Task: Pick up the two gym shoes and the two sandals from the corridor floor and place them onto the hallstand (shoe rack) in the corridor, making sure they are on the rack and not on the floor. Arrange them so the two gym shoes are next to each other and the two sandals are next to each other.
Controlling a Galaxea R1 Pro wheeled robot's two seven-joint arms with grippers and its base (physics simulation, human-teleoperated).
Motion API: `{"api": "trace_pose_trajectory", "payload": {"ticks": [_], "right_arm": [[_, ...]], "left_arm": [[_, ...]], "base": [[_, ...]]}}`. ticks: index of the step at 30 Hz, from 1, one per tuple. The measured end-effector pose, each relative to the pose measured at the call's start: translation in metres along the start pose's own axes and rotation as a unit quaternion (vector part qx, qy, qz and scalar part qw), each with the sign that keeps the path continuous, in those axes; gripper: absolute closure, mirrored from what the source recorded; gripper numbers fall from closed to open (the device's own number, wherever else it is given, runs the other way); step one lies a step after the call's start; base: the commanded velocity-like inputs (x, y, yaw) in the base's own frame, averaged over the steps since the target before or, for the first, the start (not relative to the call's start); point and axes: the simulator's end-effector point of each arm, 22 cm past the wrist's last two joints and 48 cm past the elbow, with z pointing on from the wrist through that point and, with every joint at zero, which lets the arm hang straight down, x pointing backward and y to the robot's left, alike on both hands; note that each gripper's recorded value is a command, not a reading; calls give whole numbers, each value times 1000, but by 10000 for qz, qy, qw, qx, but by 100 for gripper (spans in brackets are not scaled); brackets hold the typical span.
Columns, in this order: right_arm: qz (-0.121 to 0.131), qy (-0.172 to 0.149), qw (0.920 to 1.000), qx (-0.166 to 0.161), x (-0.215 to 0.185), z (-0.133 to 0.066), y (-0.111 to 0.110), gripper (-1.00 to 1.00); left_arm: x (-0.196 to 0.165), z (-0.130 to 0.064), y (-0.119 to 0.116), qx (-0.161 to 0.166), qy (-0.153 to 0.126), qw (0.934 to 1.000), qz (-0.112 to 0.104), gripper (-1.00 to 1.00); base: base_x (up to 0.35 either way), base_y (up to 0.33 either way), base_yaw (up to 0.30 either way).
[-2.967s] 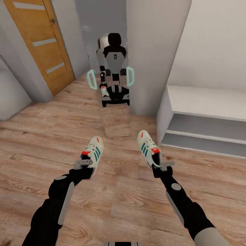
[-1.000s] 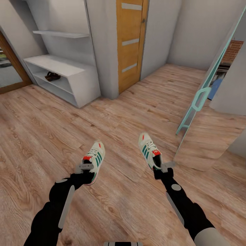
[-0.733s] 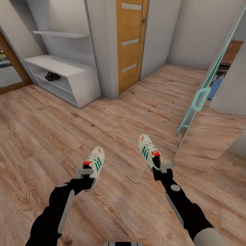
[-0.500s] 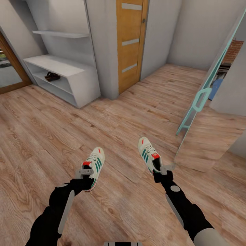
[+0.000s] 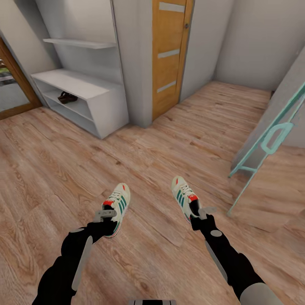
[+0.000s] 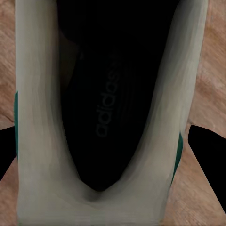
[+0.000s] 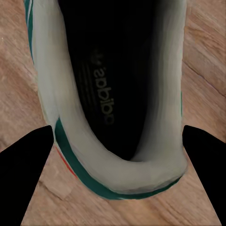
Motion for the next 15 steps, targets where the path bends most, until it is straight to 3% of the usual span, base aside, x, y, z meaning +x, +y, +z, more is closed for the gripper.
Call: {"api": "trace_pose_trajectory", "payload": {"ticks": [8, 15], "right_arm": [[4, 3, 10000, -1, 0, 0, 0, 100], [6, 5, 10000, -2, 0, 0, 0, 100]], "left_arm": [[0, 0, 1, -8, -2, 10000, -5, 100], [0, 0, 1, -4, -3, 10000, -9, 100]], "base": [[273, 230, 275], [175, 284, 277]]}}
